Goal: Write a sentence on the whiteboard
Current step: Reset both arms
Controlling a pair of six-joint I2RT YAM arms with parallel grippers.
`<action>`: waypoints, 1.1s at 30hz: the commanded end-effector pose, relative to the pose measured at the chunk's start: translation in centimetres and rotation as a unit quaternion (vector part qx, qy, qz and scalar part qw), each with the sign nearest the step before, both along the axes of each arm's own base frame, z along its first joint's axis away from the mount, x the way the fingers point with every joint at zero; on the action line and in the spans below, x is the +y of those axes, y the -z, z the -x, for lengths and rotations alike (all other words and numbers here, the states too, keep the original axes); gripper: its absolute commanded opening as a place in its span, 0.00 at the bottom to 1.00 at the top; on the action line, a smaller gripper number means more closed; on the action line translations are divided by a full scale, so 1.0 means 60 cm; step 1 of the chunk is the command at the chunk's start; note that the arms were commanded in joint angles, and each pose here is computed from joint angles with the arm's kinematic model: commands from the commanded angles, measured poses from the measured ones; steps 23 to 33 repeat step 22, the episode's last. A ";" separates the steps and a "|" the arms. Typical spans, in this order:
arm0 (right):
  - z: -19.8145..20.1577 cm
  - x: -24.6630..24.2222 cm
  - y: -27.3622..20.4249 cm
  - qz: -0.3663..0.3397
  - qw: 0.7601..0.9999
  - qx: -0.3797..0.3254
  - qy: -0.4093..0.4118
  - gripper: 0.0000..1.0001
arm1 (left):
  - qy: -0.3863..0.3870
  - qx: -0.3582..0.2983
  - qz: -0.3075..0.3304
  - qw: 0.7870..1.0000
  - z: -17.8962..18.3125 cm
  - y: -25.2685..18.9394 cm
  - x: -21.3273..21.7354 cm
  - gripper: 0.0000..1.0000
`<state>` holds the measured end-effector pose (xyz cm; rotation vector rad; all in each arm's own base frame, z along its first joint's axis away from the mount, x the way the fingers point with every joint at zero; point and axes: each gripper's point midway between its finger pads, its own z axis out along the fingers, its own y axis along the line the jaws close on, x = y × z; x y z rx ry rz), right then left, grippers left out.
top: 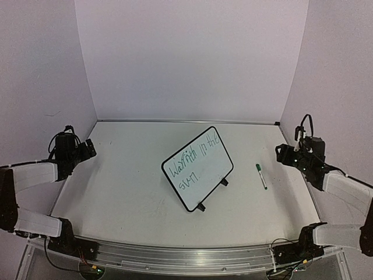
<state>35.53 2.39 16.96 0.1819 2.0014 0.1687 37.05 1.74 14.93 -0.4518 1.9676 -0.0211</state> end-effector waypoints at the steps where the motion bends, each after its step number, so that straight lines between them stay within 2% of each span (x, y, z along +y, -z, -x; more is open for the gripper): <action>1: 0.009 -0.035 -0.006 0.035 0.996 -0.063 0.047 0.75 | 0.031 -0.092 -0.050 0.994 -0.001 -0.041 -0.006 1.00; 9: 0.038 -0.053 0.004 0.057 0.993 -0.082 0.067 0.75 | 0.058 -0.072 -0.093 0.991 0.020 -0.002 -0.027 1.00; 33: 0.044 -0.056 0.004 0.057 0.992 -0.086 0.072 0.75 | 0.042 -0.069 -0.098 0.992 0.019 -0.001 -0.022 1.00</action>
